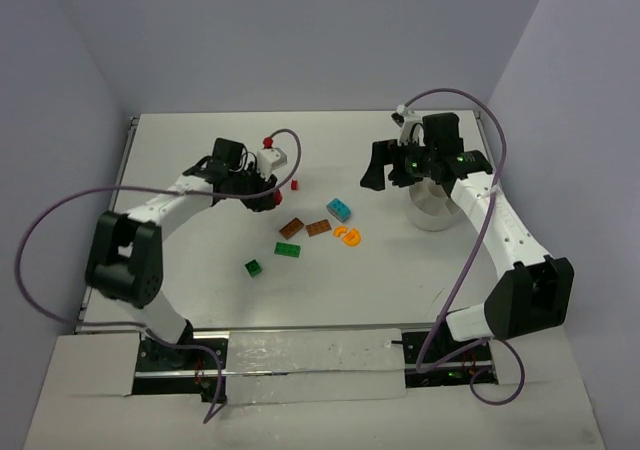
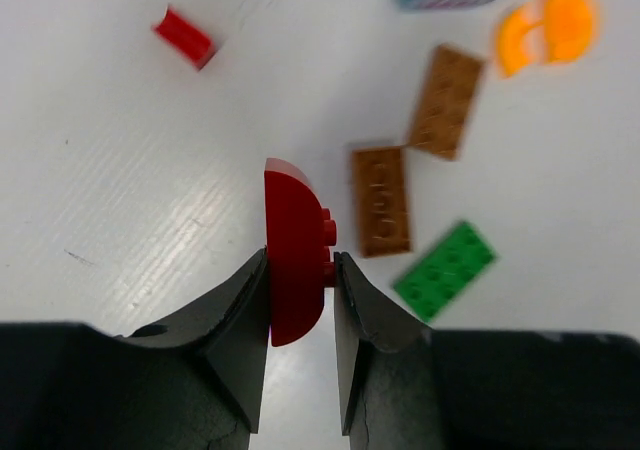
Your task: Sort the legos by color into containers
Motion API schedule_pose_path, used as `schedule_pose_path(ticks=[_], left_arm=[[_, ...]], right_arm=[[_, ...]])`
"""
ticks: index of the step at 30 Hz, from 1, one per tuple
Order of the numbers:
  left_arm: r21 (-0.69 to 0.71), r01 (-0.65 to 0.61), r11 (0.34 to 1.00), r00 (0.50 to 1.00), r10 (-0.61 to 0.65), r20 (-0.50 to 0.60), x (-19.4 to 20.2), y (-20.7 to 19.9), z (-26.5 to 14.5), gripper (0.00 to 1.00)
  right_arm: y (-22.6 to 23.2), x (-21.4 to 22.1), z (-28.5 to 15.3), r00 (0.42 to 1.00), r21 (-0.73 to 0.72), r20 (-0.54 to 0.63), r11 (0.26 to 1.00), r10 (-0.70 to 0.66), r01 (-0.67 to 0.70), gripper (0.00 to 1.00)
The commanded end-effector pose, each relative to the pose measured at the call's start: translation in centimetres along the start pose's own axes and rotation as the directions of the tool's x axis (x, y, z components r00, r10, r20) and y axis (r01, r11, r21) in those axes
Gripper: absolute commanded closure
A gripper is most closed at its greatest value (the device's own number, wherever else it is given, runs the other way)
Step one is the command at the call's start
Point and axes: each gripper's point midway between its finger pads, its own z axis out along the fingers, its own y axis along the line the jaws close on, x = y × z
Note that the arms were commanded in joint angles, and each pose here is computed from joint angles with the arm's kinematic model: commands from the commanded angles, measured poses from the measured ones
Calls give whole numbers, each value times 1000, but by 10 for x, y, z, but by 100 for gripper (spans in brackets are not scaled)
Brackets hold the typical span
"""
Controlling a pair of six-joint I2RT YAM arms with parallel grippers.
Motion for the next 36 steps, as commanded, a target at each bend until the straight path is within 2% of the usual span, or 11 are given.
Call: schedule_pose_path(ticks=[1, 3, 9, 21, 31, 36], left_arm=[[28, -42, 999, 953, 31, 301, -84, -56, -61, 100], [-14, -66, 998, 935, 66, 349, -96, -69, -79, 100], [-35, -102, 994, 928, 108, 357, -107, -93, -87, 100], [-68, -161, 985, 925, 175, 338, -116, -110, -81, 100], [-45, -183, 982, 922, 187, 338, -121, -121, -79, 100], [-35, -193, 981, 921, 193, 339, -123, -126, -78, 100]], right_arm=[[47, -31, 1, 994, -190, 35, 977, 102, -94, 0], [62, -29, 6, 988, -260, -13, 954, 153, -151, 0], [101, -35, 9, 974, -414, -83, 882, 210, -226, 0], [136, -18, 39, 964, -450, -197, 857, 180, -252, 2], [147, -14, 56, 952, -479, -261, 835, 159, -271, 14], [151, -14, 61, 948, -499, -282, 820, 151, -279, 27]])
